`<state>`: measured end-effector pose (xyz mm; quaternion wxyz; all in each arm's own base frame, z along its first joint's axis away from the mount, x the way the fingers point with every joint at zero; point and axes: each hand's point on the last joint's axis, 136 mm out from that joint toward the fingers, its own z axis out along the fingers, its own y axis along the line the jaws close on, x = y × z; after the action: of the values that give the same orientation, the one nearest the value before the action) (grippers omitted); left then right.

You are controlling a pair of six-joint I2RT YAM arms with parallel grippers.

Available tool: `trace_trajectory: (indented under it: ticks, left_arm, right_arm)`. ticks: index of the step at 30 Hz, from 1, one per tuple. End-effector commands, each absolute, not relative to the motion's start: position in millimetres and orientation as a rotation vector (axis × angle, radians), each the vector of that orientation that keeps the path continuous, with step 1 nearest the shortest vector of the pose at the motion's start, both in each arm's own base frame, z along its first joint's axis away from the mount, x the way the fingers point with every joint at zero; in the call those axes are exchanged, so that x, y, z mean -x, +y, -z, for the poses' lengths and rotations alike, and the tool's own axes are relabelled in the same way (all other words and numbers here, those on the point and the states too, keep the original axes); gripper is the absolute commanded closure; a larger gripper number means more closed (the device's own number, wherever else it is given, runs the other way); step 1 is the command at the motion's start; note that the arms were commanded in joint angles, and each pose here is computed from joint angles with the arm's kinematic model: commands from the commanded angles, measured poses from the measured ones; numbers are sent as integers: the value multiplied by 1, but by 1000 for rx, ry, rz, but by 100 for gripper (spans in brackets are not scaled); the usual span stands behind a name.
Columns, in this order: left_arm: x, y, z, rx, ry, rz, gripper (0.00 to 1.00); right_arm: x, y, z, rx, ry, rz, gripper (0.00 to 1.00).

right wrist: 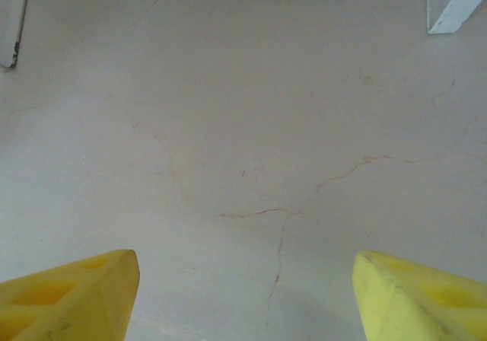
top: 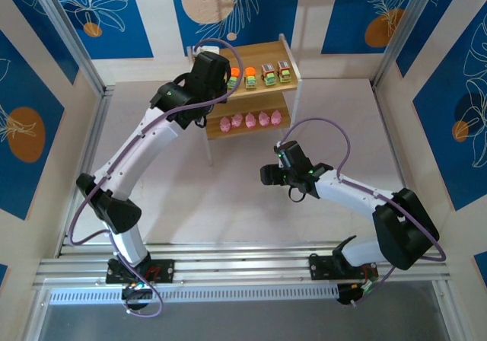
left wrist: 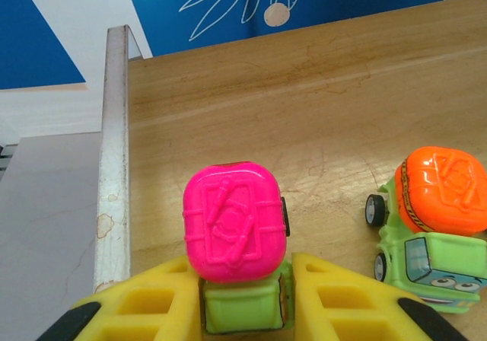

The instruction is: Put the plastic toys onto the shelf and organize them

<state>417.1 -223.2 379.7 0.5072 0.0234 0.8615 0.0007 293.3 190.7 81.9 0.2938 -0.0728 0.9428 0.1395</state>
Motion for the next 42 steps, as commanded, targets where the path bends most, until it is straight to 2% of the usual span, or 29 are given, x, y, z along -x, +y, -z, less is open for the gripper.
trace_trajectory:
  ticks: [1, 16, 35, 42]
  left_arm:
    - [-422, -226, -379, -59, 2086, 26, 73]
    - [-418, -231, -397, -79, 2053, 50, 74]
    - [-422, -243, -379, -89, 2091, 30, 74]
    - [-421, -243, -378, -87, 2095, 21, 70]
  right_arm:
    - [-297, 197, -89, 186, 2503, -414, 26]
    - [-298, 199, -86, 190, 2511, -416, 26]
    - [-298, 197, -89, 184, 2506, -413, 26]
    - [-298, 196, -90, 184, 2504, -415, 26]
